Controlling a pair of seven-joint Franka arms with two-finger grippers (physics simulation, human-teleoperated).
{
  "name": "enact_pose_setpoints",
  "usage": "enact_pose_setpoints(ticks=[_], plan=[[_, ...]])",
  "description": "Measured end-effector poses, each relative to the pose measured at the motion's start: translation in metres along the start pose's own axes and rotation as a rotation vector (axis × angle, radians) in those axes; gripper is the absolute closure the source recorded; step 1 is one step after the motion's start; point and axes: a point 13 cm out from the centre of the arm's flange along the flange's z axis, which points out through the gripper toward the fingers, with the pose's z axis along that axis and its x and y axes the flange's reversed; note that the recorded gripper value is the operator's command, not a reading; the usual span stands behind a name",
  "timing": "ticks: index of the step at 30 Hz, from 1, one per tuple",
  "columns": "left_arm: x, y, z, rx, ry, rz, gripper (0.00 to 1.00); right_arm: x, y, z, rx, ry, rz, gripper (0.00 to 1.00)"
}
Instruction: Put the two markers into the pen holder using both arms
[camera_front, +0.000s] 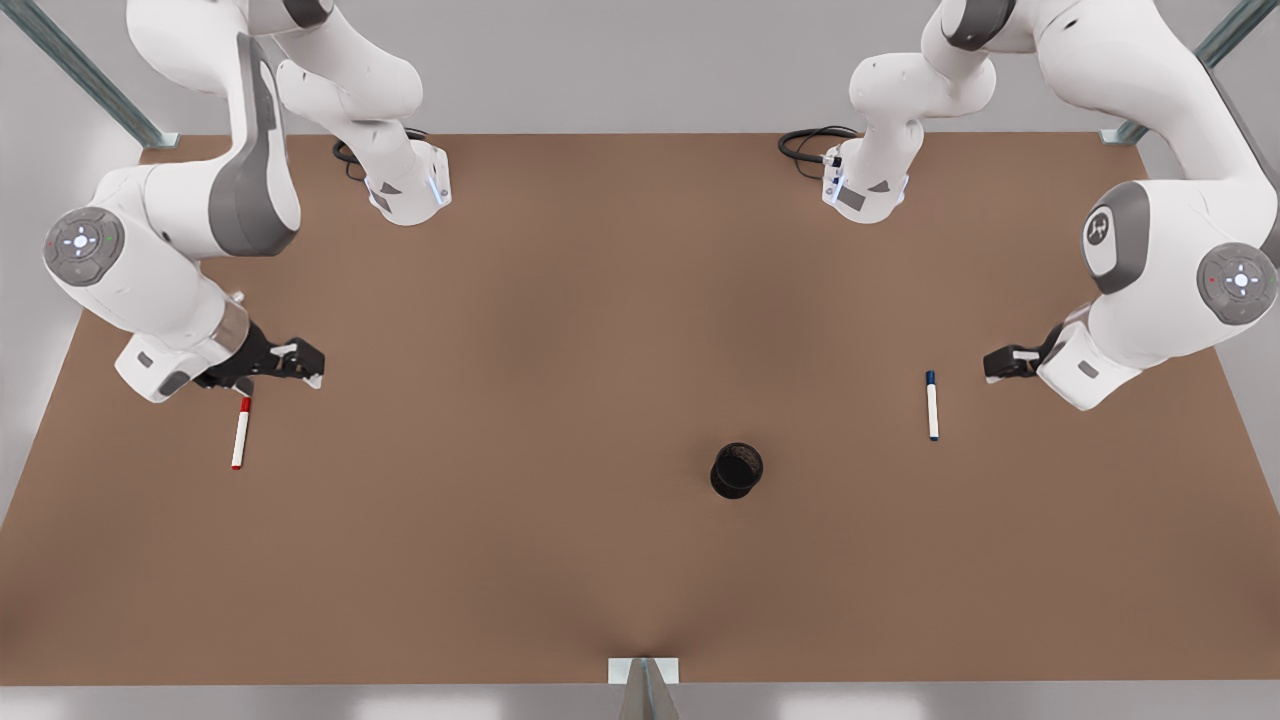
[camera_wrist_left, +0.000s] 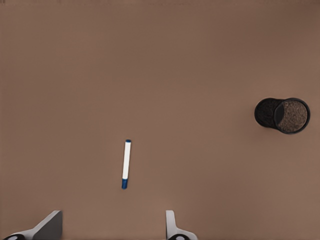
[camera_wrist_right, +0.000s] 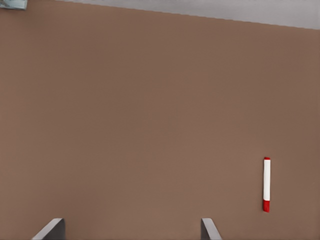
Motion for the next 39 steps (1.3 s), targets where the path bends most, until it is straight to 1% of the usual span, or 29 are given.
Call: enact_pose_setpoints(ticks=[2,3,5,7,11,14,16,22,27,30,39], plan=[[-0.003,-0.001,0.002,0.002,-0.002,0.002,0.0,-0.005,-0.005,0.004,0.004,-0.009,0.012,0.0],[-0.007,-0.001,0.019,0.01,0.012,0.0,0.0,-0.006,-0.009,0.005,0.005,-0.012,0.02,0.0],[-0.006,0.0,0.096,0.043,0.091,-0.018,0.0,-0.009,-0.015,0.007,0.006,-0.018,0.035,0.0],[-0.009,-0.005,0.164,0.072,0.116,-0.033,0.0,-0.011,-0.018,0.008,0.007,-0.023,0.042,0.0],[-0.018,-0.008,0.249,0.093,0.081,-0.059,0.0,-0.013,-0.022,0.009,0.007,-0.03,0.057,0.0],[-0.032,0.003,0.282,0.095,0.025,-0.079,0.0,-0.014,-0.024,0.01,0.007,-0.032,0.064,0.0],[-0.028,0.013,0.307,0.095,0.01,-0.089,0.0,-0.015,-0.026,0.011,0.007,-0.033,0.07,0.0],[-0.033,0.032,0.326,0.084,-0.063,-0.057,0.0,-0.019,-0.028,0.02,0.005,-0.035,0.08,0.0],[-0.014,0.049,0.352,0.072,-0.072,-0.02,0.0,-0.024,-0.059,0.047,0.002,-0.019,0.125,0.0],[-0.003,0.052,0.368,0.065,-0.082,0.011,0.0,-0.025,-0.057,0.053,0.002,-0.02,0.119,0.0],[-0.011,0.054,0.384,0.047,-0.131,0.091,0.0,-0.031,-0.05,0.058,0.004,-0.037,0.103,0.0]])
